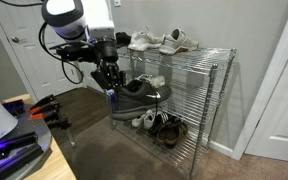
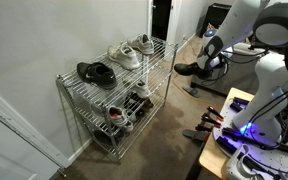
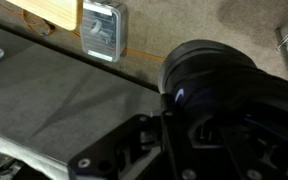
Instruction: Move the right black sneaker closer to the left one
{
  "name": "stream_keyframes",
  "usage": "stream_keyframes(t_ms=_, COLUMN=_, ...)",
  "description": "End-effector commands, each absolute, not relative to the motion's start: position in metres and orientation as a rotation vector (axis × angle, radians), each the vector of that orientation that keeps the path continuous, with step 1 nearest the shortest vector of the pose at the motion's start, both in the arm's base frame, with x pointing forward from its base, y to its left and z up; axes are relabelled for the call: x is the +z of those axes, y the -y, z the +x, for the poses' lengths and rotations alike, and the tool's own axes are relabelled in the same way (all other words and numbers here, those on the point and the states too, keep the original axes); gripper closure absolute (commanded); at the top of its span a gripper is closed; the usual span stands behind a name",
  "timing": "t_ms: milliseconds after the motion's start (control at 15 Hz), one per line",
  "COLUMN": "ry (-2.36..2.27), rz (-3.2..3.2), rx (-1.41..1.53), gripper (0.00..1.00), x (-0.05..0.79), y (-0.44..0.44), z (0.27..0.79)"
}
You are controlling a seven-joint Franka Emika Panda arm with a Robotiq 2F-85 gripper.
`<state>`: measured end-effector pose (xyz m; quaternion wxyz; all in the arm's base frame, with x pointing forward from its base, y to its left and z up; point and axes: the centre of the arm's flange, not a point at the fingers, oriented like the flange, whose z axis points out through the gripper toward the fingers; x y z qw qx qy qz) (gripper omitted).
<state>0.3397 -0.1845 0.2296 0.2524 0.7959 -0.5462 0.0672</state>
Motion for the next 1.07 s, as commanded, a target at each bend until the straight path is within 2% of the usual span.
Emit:
stream_keyframes(t_ms=0, ry=1.525, rz=2.160, rx=0.246, gripper=0.95, x=0.274, y=0.178, z=0.327)
stream_keyframes(t_ms=467, ry=1.644, rz=2.168, rx=0.555, gripper=0.95, x=0.359, y=0.167, z=0.323)
stream_keyframes(t_ms=1000, ry=1.627, rz=2.467, rx=0.775, gripper=0.95, x=0.396, y=0.107, z=0.343)
